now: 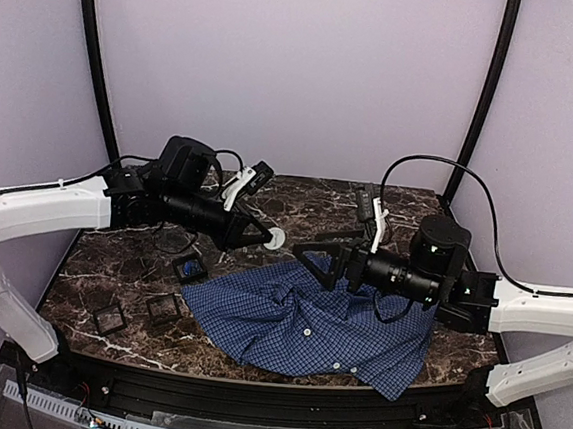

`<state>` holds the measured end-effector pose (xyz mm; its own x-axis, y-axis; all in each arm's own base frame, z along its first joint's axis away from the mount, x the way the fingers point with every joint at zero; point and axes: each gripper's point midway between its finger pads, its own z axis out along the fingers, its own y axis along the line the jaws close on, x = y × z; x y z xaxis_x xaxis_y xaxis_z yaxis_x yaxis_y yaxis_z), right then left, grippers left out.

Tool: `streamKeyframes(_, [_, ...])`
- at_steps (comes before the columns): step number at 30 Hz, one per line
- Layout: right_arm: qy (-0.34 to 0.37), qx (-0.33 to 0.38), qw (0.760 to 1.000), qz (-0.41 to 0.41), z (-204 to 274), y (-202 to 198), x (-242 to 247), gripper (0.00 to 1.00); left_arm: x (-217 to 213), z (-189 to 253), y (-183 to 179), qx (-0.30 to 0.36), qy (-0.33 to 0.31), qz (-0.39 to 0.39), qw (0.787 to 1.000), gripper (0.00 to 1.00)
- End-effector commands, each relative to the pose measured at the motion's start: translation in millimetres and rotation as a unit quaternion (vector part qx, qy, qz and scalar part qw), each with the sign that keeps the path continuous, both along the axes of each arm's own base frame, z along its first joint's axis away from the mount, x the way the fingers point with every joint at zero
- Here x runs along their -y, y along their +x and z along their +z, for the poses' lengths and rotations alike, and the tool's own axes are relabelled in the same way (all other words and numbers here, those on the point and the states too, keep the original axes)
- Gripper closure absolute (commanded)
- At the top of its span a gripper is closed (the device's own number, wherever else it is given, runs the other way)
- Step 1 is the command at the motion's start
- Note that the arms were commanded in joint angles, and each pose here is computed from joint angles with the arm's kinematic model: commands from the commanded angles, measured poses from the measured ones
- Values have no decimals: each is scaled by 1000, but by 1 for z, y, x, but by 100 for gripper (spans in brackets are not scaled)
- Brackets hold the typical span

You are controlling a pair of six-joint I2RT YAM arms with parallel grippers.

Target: Remove the brooch from the garment

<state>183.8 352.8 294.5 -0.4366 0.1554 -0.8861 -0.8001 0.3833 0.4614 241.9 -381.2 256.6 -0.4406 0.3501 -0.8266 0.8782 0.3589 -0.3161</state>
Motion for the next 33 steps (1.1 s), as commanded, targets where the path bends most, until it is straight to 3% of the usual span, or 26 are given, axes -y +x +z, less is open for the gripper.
streamKeyframes(1, [-56, -3, 996, -76, -15, 25, 20, 1, -57, 13, 57, 71, 18, 225, 972, 99])
streamKeyframes(6, [-120, -40, 982, -139, -47, 55, 37, 1, -103, 3, 53, 58, 35, 316, 946, 99])
streamKeyframes(14, [-159, -73, 962, -212, -81, 88, 67, 1, -194, -85, 12, -42, 165, 438, 883, 99])
streamKeyframes(20, [-168, -80, 955, -229, -90, 94, 77, 1, -219, -142, -20, -119, 261, 446, 848, 99])
streamKeyframes(24, [-166, -82, 954, -235, -90, 94, 84, 1, -231, -163, -29, -134, 311, 449, 827, 99])
streamKeyframes(33, [-155, -94, 950, -252, -93, 89, 101, 1, -237, -188, -38, -155, 368, 436, 807, 99])
